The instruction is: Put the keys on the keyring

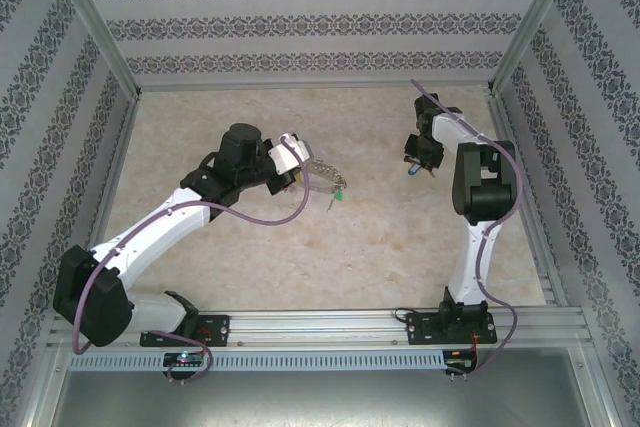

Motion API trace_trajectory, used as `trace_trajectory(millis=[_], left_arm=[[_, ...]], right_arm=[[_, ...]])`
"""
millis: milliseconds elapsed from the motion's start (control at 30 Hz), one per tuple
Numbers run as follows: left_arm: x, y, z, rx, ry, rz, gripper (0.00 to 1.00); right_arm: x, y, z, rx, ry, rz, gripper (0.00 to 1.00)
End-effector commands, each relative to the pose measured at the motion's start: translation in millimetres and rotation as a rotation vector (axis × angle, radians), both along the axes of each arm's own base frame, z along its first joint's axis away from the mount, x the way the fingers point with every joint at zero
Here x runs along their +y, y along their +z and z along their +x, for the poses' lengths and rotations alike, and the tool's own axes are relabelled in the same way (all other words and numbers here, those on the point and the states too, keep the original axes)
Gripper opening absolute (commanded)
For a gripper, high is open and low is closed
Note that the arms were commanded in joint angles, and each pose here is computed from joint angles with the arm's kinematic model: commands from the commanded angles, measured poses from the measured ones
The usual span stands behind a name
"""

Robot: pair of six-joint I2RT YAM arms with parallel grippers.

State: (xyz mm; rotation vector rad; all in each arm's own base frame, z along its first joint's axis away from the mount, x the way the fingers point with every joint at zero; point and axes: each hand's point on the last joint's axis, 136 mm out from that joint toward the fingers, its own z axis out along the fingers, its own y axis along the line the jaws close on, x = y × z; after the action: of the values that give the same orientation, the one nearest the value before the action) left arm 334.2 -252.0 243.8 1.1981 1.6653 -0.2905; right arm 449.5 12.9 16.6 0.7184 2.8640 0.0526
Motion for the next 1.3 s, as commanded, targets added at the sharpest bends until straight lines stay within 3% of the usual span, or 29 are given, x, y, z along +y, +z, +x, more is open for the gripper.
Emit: trace_trajectory(millis=[0,200,433,667,800,933,1100,1267], left_arm=[[4.3,20.2,-2.5,-0.040,0.004,-0.045,0.00],[5.8,23.1,-5.1,-0.043,0.008,-0.057,0.00],[9.3,20.6,-5.8,-0.035,0.013,-0.047,0.00],[12.4,16.5,-6.0,-0.020,0.022,-0.054,0.00],[13.6,15.0,-7.2,-0.013,0.027,-0.055,0.00],[15.8,12.6,-7.1,-0.012,0.034,-0.050,0.00],[17.5,11.3,-6.3,-0.011,0.046,-0.052,0.00],[18.8,9.8,-6.3,-0.005,0.054,-0.055,0.00]], right_arm=[[5.8,-9.3,-10.6,0.050,0.017,0.002,0.30],[11.8,-11.3,-29.8,0.066,0.066,0.024,0.15],[34.5,3.7,-75.3,0.098,0.170,0.065,0.16],[41.9,28.9,-113.3,0.090,0.242,0.057,0.26],[35.9,44.0,-106.2,0.037,0.252,0.047,0.32],[54.7,38.3,-90.2,0.024,0.306,0.088,0.34],[58.3,24.4,-71.3,0.064,0.337,0.006,0.33],[60.2,20.3,-70.6,0.079,0.272,-0.059,0.31]])
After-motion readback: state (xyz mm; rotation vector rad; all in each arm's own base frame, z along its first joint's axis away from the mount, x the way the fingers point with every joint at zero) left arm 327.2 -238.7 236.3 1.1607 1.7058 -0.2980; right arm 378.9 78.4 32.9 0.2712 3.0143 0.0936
